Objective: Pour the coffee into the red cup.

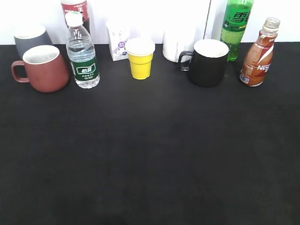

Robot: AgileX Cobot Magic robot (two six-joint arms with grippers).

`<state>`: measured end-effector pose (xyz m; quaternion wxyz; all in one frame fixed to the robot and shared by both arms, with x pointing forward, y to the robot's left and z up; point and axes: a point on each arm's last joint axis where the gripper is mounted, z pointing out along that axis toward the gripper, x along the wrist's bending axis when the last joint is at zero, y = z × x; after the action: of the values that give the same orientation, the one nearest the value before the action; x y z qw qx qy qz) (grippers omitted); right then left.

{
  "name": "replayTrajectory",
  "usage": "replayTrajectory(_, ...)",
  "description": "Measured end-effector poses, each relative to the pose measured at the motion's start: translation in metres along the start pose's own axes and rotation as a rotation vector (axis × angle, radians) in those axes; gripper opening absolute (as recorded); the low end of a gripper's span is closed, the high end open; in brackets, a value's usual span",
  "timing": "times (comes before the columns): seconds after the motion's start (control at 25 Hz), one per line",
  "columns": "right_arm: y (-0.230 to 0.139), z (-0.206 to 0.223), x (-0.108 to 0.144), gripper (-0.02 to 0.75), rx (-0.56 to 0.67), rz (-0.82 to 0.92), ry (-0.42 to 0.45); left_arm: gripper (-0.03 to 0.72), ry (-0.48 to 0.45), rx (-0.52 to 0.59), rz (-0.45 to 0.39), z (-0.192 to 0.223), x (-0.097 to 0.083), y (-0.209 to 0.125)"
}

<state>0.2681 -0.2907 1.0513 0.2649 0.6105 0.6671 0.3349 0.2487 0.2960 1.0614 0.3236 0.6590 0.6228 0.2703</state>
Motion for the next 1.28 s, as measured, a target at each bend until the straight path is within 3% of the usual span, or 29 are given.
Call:
replayTrajectory(0.36,0.0005,-0.0003,-0.0001,0.57,-0.009,-0.001,-0.001,0.37,0.047,-0.072,0.021,0.0097,0.0048,0.0032)
replayTrajectory(0.4,0.0007,-0.0003,-0.0001,0.571,-0.011,-0.001,-0.001,0.396,0.047,-0.072,0.021,0.0097,0.0048,0.0032)
replayTrajectory(0.52,0.0007,-0.0003,-0.0001,0.61,-0.011,-0.001,-0.001,0.596,0.047,-0.072,0.021,0.0097,0.0048,0.0032)
replayTrajectory(0.6,0.0007,-0.0003,-0.0001,0.655,-0.011,-0.001,-0.001,0.608,0.047,-0.072,0.021,0.0097,0.0048,0.0032)
replayTrajectory(0.8,0.0007,-0.0003,-0.0001,0.647,-0.012,-0.001,-0.001,0.591,0.047,-0.07,0.021,0.01,0.0048,0.003)
replayTrajectory(1.0,0.0008,-0.0003,-0.0001,0.498,-0.013,-0.001,-0.001,0.554,0.047,-0.07,0.021,0.01,0.0048,0.003)
replayTrajectory(1.08,0.0008,-0.0003,-0.0001,0.485,-0.013,-0.001,-0.001,0.509,0.047,-0.07,0.021,0.01,0.0048,0.003)
replayTrajectory(1.28,0.0002,-0.0016,-0.0001,0.484,-0.025,0.007,-0.006,0.477,0.048,-0.075,0.02,0.0094,0.0048,0.0026)
